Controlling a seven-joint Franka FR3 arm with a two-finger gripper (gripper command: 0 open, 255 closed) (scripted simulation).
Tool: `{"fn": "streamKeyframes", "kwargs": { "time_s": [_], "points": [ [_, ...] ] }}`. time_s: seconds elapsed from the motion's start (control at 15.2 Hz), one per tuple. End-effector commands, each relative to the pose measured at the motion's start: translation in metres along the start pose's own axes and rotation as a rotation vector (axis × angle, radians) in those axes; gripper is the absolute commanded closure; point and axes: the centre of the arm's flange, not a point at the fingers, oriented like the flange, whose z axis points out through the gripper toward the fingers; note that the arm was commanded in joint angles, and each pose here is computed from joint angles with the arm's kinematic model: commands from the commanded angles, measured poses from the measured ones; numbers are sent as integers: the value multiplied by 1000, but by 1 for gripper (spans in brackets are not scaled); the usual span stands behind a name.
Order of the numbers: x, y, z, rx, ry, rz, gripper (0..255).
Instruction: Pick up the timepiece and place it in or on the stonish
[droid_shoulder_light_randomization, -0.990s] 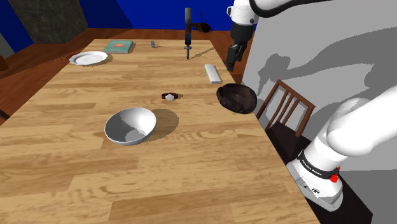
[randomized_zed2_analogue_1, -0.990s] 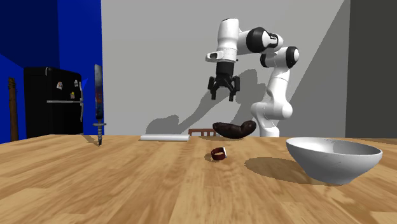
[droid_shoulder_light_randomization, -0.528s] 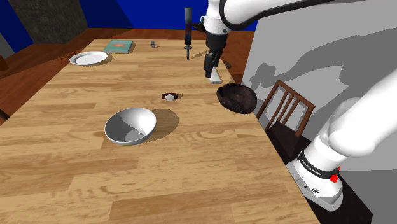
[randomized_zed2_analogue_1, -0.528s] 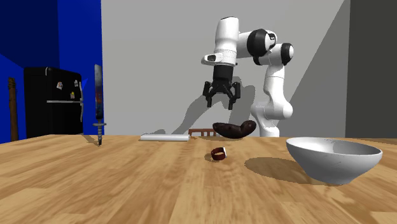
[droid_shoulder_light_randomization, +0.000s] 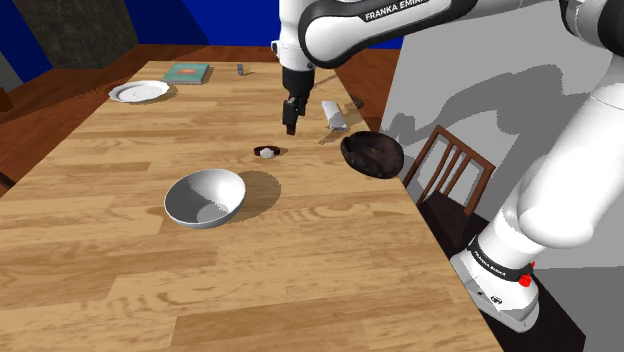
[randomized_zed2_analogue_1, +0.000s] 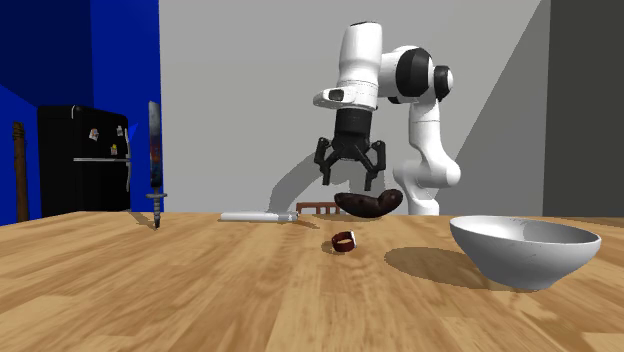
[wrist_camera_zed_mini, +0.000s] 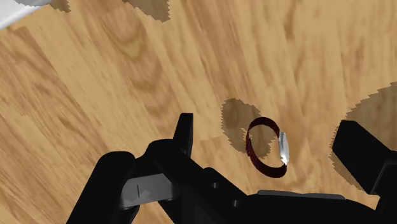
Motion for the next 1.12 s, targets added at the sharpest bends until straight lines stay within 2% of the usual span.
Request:
{"fn": "streamKeyframes", "kwargs": {
  "time_s": [0.0, 0.46, 1.06],
  "points": [
    [22, -9, 7, 2, 8, -38, 0],
    [91, -54, 35, 7, 32, -163, 0],
    [92, -54, 75, 7, 33, -163, 0]
  ]
}}
